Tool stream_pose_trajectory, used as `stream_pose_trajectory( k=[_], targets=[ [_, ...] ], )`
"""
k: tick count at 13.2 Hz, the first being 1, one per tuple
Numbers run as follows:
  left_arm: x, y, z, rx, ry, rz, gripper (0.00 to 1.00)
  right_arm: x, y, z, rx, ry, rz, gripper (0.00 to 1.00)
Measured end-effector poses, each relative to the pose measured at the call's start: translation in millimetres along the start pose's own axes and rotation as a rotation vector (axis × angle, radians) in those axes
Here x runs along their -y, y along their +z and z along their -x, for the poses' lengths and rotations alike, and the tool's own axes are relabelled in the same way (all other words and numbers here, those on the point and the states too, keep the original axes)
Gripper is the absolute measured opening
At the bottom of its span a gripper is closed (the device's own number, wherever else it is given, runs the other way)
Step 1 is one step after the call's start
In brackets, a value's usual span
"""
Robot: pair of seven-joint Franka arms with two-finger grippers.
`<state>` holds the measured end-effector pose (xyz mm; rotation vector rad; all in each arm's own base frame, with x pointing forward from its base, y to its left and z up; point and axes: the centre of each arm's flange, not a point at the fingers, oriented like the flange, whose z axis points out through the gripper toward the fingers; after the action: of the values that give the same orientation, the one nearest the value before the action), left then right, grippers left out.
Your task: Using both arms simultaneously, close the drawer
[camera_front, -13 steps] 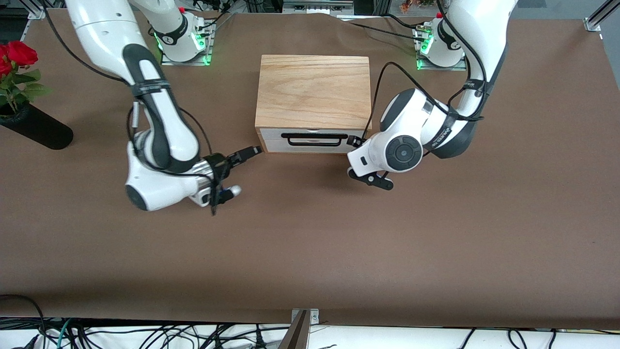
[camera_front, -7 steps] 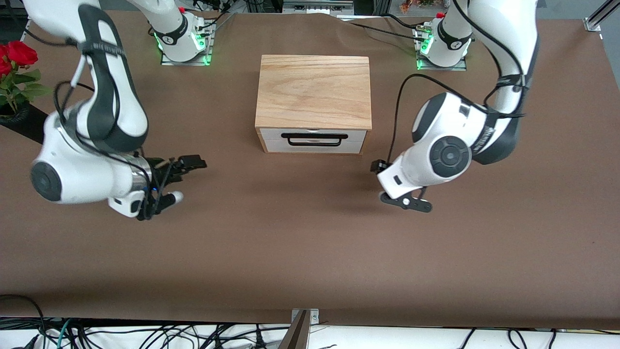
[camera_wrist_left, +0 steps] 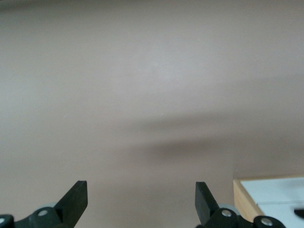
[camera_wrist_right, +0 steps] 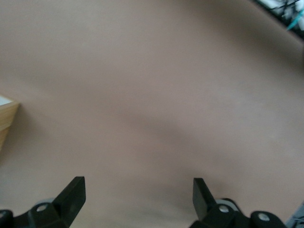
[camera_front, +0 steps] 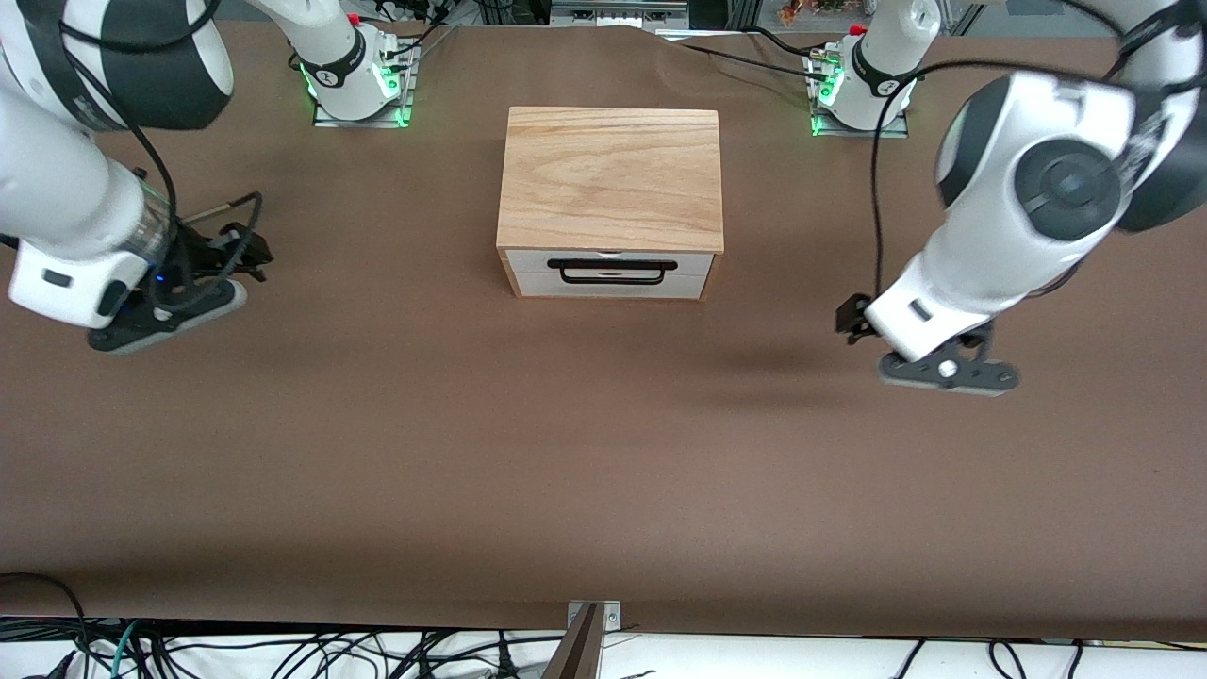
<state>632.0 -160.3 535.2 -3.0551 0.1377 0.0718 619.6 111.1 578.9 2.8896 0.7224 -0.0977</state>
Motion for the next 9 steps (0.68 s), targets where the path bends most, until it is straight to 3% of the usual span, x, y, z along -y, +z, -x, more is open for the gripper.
stream_pose_trajectory(
  k=[2,5,7,9],
  targets=[
    [28.7,-25.2,18.1,0.023,-0.017,0.004,1.00,-4.5,-11.6,5.8,-0.035,0.009,0.015,1.00],
    [66.7,-52.1,43.4,0.011,-0.026,0.027,1.00,2.4,-20.7,34.9,-0.024,0.032,-0.029,1.00],
    [75.5,-54.8,64.3,0.022,-0.035,0.025,1.00,13.0,-22.2,57.9,-0.014,0.164,-0.094,1.00],
    [82.5,-55.2,74.2,-0.002,-0.048,0.024,1.00,10.6,-24.5,76.6,-0.009,0.259,-0.114,1.00]
  ],
)
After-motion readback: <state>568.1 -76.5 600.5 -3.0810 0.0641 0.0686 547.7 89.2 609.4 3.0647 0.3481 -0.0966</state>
